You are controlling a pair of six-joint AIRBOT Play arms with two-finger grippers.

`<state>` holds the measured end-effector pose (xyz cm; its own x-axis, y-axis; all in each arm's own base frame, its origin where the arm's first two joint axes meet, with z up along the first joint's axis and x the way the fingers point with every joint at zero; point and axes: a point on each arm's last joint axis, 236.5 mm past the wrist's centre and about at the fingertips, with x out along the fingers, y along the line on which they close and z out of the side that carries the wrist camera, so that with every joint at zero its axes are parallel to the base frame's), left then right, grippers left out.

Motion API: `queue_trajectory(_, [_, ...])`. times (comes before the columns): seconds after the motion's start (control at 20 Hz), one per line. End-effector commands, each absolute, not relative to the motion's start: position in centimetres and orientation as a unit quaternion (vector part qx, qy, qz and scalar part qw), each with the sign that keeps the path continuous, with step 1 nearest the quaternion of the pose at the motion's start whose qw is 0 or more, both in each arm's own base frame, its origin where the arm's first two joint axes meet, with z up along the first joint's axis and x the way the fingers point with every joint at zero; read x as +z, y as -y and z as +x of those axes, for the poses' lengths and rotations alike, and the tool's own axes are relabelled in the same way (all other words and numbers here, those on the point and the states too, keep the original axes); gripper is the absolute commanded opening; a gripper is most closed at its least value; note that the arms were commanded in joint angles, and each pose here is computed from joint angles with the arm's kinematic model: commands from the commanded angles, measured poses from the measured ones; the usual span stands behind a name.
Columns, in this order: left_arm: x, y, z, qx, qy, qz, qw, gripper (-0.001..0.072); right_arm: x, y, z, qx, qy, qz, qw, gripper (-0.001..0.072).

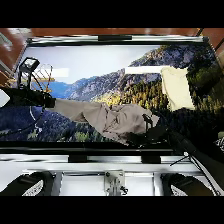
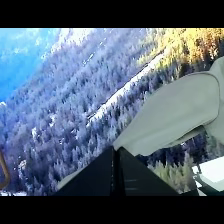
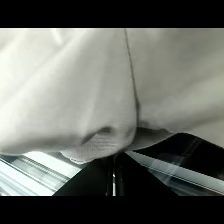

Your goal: Fold the shirts.

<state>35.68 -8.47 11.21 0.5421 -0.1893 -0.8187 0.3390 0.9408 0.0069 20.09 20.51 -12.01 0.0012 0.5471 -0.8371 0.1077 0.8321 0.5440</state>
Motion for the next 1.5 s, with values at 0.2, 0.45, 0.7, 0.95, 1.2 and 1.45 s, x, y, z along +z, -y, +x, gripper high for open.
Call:
queue_trajectory(0.2, [21.3,8.3,37.9,-0.143,-0.348,0.091,0.922,0.0027,5.6,-19.8,25.5,0.293,-0.535,0.147,0.779,0.0066])
queue_trajectory(0.45, [44.3,7.8,34.3,-0.128,-0.095,0.058,0.986,0.0027,37.7,-13.0,26.2,0.262,-0.103,0.122,0.952,0.0065])
queue_trajectory(0.7, [55.7,7.2,25.8,-0.142,0.059,0.016,0.988,0.0028,51.1,-10.2,20.3,0.237,0.094,0.115,0.960,0.0066])
queue_trajectory(0.95, [56.0,3.6,23.2,-0.072,0.074,0.045,0.994,0.0027,48.1,-7.7,21.9,0.170,0.037,0.091,0.981,0.0066])
queue_trajectory(1.2, [56.4,3.2,26.5,-0.051,0.086,0.056,0.993,0.0027,34.7,-6.9,24.6,0.121,-0.245,0.102,0.957,0.0066])
queue_trajectory(1.45, [48.0,5.0,36.9,-0.059,-0.036,0.071,0.995,0.0027,15.3,-8.0,27.2,0.078,-0.494,0.168,0.849,0.0066])
